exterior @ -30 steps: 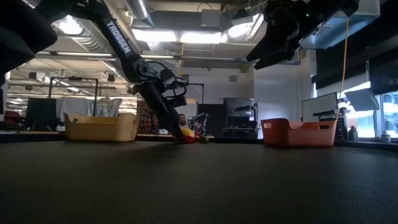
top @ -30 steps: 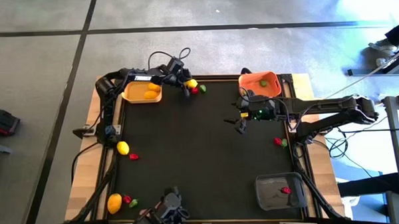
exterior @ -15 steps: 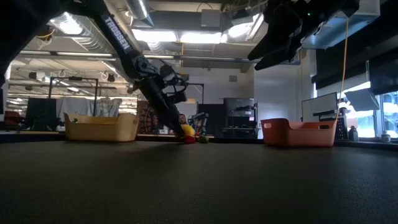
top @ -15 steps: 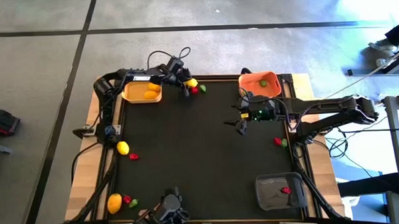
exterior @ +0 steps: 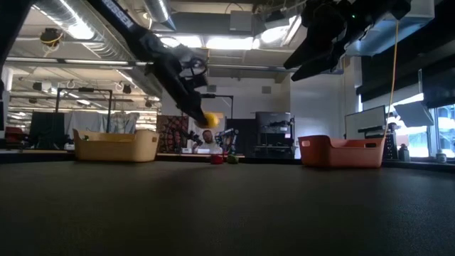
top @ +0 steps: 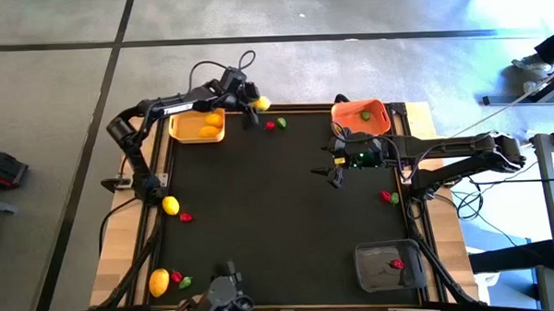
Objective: Sort produce into baskets
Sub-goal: Put the lemon into the yellow bin
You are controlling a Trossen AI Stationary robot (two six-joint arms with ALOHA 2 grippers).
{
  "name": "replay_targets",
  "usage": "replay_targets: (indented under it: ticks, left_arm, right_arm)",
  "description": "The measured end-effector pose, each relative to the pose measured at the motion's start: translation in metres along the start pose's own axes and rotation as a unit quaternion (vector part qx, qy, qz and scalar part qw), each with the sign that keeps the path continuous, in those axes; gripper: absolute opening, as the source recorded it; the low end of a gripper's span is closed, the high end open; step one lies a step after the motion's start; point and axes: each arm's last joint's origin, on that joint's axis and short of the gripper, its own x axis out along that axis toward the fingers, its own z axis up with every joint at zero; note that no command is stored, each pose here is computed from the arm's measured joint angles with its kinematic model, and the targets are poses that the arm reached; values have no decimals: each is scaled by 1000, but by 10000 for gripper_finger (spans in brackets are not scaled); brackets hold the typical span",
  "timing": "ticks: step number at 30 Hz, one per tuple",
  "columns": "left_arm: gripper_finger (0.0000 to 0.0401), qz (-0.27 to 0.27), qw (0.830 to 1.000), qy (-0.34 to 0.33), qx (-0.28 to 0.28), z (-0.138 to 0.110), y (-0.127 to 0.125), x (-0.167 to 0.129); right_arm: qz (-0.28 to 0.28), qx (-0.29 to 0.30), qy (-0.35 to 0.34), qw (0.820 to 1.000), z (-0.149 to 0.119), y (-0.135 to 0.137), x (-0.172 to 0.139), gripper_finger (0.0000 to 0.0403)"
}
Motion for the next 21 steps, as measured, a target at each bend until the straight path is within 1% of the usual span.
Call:
replay_targets:
  ticks: [9,16,21]
  left_arm:
    - [205,39,998,25,-43,0,11,-41]
    - [205,75,993,25,-92,-18,13,-77]
    - [205,119,981,49,-146,-36,9,-100]
  right_arm:
    - [-2,-2,7,1000,-1,0,0,319]
    - [-2,-12,6,1000,-1,0,0,319]
    - [-2,-15,7,1000,-1,0,0,319]
